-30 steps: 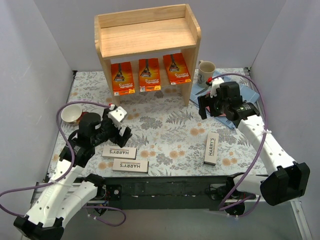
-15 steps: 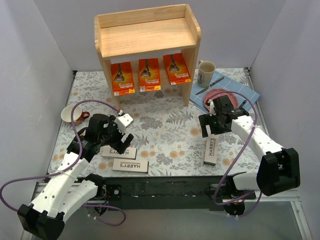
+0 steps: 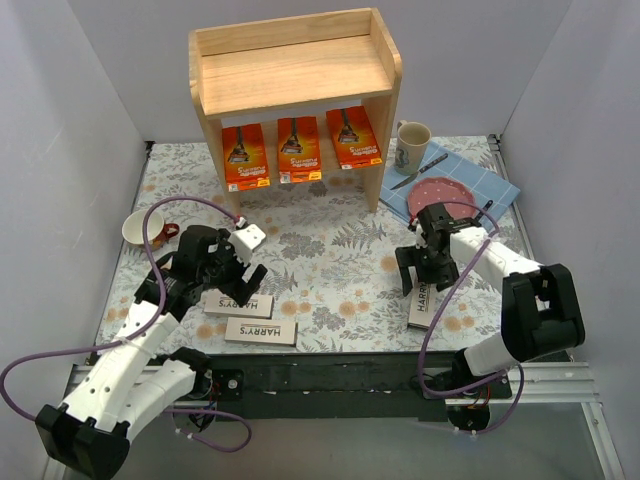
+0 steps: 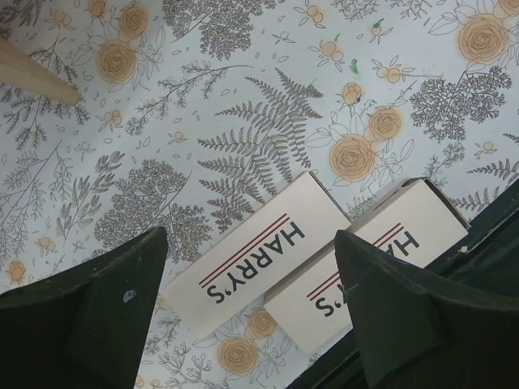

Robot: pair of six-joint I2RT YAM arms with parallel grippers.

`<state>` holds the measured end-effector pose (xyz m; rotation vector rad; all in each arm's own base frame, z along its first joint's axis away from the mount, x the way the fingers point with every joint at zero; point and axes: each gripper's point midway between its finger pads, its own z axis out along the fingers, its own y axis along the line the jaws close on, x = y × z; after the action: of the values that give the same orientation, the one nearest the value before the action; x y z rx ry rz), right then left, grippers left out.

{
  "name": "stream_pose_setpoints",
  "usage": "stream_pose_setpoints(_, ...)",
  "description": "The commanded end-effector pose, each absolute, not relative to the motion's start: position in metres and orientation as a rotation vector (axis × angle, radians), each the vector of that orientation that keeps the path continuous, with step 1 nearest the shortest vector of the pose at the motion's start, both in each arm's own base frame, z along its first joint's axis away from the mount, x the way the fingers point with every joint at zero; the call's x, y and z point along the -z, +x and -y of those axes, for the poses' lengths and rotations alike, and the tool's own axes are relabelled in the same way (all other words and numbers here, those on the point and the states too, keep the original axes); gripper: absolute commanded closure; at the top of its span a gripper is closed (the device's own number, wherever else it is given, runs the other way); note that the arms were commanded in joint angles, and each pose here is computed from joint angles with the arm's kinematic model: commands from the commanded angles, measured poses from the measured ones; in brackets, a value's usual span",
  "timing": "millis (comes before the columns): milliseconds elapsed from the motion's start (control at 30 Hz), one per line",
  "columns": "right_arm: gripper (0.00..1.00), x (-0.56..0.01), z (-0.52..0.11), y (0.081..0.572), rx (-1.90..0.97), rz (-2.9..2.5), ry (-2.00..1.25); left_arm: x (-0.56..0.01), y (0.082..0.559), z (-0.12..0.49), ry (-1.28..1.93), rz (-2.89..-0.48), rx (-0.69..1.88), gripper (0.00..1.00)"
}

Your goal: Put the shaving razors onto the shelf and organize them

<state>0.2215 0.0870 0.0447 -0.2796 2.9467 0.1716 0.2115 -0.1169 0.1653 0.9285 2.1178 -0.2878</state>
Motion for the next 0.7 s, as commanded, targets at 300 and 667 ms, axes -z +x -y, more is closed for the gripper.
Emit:
stream_pose_setpoints(300,0.46,-0.052,-0.113,0.237,-0.281,-2.863,-0.489,-0.191,0.230,0.122,0.882,-2.030,0.272,0.16)
stream_pose_setpoints(667,0.54,-0.280,-0.209,0.298,-0.685,-2.191,-0.750,-0.227,0.233,0.148,0.925,-1.883,0.399,0.16)
